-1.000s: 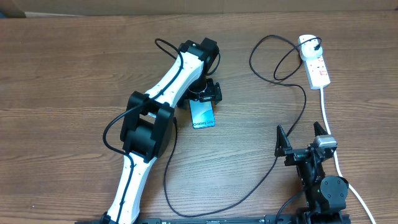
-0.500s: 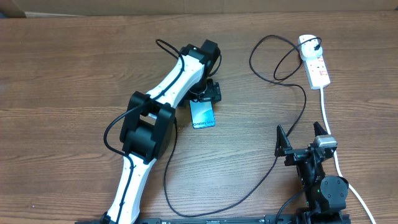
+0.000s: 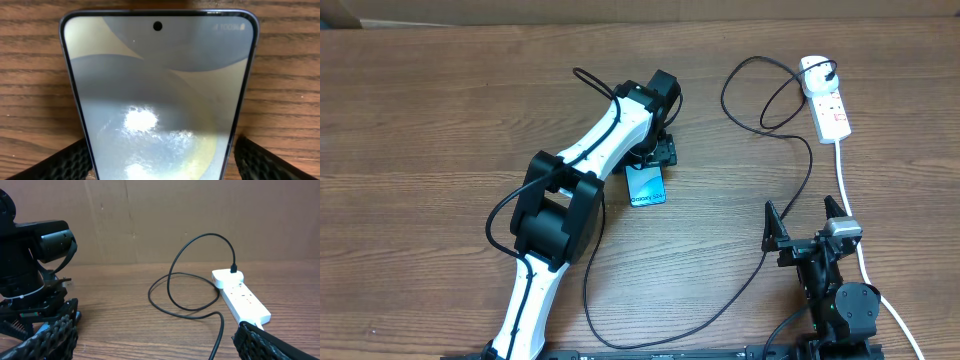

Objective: Plug charger to phone and switch on socket

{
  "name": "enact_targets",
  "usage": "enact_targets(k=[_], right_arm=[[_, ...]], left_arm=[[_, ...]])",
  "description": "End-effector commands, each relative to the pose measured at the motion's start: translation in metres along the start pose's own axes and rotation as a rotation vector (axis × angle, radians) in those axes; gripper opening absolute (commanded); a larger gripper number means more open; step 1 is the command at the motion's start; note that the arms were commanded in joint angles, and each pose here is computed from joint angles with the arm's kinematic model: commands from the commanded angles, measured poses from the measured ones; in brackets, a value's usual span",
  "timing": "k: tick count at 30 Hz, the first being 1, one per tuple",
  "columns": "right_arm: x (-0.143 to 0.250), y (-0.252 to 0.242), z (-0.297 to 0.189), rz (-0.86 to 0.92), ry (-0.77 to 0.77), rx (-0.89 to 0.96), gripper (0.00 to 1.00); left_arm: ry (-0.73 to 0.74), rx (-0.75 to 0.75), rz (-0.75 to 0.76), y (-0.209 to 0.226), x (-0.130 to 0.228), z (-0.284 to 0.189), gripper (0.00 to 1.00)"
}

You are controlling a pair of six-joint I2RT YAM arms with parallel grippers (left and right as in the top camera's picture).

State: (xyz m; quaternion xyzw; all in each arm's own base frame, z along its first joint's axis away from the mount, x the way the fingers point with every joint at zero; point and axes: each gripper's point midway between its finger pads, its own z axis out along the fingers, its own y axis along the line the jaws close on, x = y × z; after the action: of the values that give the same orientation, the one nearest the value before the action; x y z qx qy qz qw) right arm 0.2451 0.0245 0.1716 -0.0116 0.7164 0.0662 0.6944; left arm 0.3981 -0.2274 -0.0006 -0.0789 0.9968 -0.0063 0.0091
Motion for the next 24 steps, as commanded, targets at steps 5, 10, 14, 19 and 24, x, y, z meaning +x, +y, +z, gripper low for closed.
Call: enact_targets(k=[5, 10, 14, 19, 24], right_arm=[[0.0020, -0.0001, 0.0002, 0.007, -0.003, 0.001, 1.00], [0.0020, -0.0001, 0.0002, 0.007, -0.003, 0.001, 1.00], [0.0020, -0.0001, 0.0002, 0.007, -0.003, 0.001, 1.00], [0.0020, -0.0001, 0.0002, 0.007, -0.003, 0.001, 1.00], [0.0020, -0.0001, 0.0002, 0.007, -0.003, 0.001, 1.00]], left_arm=[[0.076, -0.107, -0.010, 0.0204, 0.0207, 0.0395, 0.82], [0.076, -0.107, -0.010, 0.0204, 0.0207, 0.0395, 0.78], [0.076, -0.107, -0.010, 0.0204, 0.0207, 0.0395, 0.70], [0.076, -0.106, -0.010, 0.0203, 0.0207, 0.0395, 0.70], [0.075, -0.105, -0.012, 0.0206, 0.0197, 0.0391, 0.70]])
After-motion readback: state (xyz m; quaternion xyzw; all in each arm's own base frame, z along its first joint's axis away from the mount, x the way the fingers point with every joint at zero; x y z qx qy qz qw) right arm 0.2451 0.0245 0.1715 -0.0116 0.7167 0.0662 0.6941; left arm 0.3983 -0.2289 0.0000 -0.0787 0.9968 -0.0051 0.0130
